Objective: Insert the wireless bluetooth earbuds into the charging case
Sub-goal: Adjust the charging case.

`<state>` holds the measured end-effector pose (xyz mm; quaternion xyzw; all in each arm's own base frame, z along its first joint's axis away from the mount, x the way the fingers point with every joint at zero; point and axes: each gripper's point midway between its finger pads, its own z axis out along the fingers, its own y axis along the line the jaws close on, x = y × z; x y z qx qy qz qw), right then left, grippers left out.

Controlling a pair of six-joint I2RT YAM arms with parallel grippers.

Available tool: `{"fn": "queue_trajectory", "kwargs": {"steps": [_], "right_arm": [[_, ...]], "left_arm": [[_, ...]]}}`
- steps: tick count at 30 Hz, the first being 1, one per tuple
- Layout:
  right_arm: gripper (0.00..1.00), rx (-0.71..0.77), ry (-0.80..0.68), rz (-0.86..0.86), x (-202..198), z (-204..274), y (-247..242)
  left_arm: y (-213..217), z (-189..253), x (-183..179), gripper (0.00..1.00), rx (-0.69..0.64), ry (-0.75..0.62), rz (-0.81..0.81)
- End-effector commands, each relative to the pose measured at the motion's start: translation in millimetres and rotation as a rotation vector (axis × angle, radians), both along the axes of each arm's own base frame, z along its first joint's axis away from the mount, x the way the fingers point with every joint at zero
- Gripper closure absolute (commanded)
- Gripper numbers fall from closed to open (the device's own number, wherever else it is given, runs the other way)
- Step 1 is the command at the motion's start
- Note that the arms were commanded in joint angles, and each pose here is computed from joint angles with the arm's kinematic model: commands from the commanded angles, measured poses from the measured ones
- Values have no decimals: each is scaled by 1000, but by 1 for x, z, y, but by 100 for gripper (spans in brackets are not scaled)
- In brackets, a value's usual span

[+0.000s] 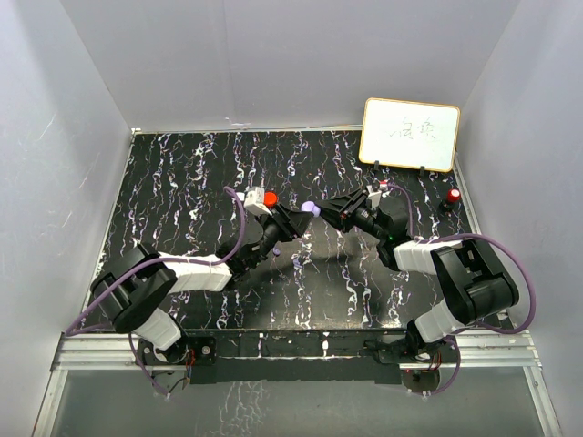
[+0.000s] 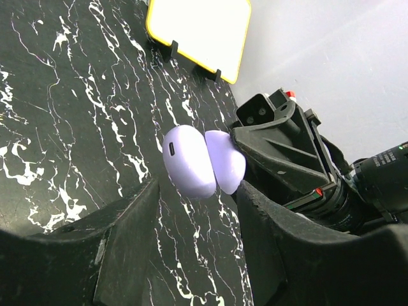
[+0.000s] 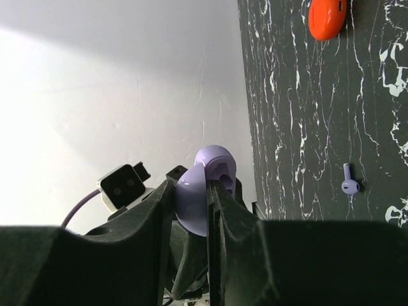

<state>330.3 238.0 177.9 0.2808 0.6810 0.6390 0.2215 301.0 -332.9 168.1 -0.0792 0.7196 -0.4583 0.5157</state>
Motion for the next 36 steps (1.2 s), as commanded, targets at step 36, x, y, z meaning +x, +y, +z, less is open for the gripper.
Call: {"fn": "queue_trajectory", "kwargs": {"steps": [36], "right_arm": [[92, 85, -119, 48, -10, 42, 9]], "left_arm": [[-4, 37, 12, 53, -92, -83, 44]]}}
